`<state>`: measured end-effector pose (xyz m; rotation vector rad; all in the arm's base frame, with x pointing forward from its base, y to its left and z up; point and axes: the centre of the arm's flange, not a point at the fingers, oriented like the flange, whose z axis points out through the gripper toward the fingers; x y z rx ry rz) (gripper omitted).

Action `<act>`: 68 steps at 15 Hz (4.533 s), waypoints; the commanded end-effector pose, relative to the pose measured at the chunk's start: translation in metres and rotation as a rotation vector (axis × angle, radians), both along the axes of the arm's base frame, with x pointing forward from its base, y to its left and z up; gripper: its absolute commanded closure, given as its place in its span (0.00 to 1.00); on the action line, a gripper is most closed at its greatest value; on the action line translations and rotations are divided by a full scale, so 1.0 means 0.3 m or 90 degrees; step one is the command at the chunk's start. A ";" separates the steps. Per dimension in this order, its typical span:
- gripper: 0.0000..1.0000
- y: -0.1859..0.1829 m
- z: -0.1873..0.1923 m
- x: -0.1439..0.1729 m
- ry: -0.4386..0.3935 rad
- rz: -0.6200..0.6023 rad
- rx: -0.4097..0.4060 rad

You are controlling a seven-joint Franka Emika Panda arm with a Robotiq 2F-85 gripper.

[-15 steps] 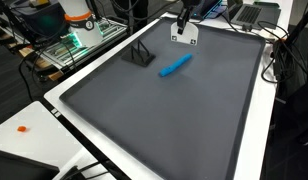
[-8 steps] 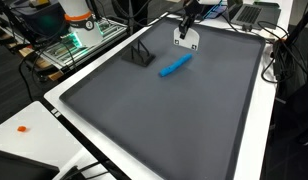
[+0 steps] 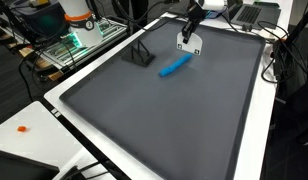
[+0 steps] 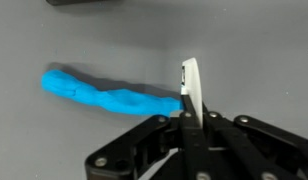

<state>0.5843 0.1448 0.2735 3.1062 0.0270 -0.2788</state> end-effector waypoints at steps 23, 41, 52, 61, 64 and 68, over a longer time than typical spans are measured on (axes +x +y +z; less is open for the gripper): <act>0.99 -0.001 -0.190 0.069 0.019 -0.002 -0.050; 0.99 0.009 -0.152 0.008 0.063 0.002 0.036; 0.99 -0.037 0.028 0.028 0.010 0.008 0.011; 0.99 -0.139 0.013 0.048 0.011 -0.003 -0.013; 0.99 -0.146 -0.016 0.040 0.022 -0.003 -0.014; 0.99 -0.146 -0.054 0.034 0.033 -0.001 -0.017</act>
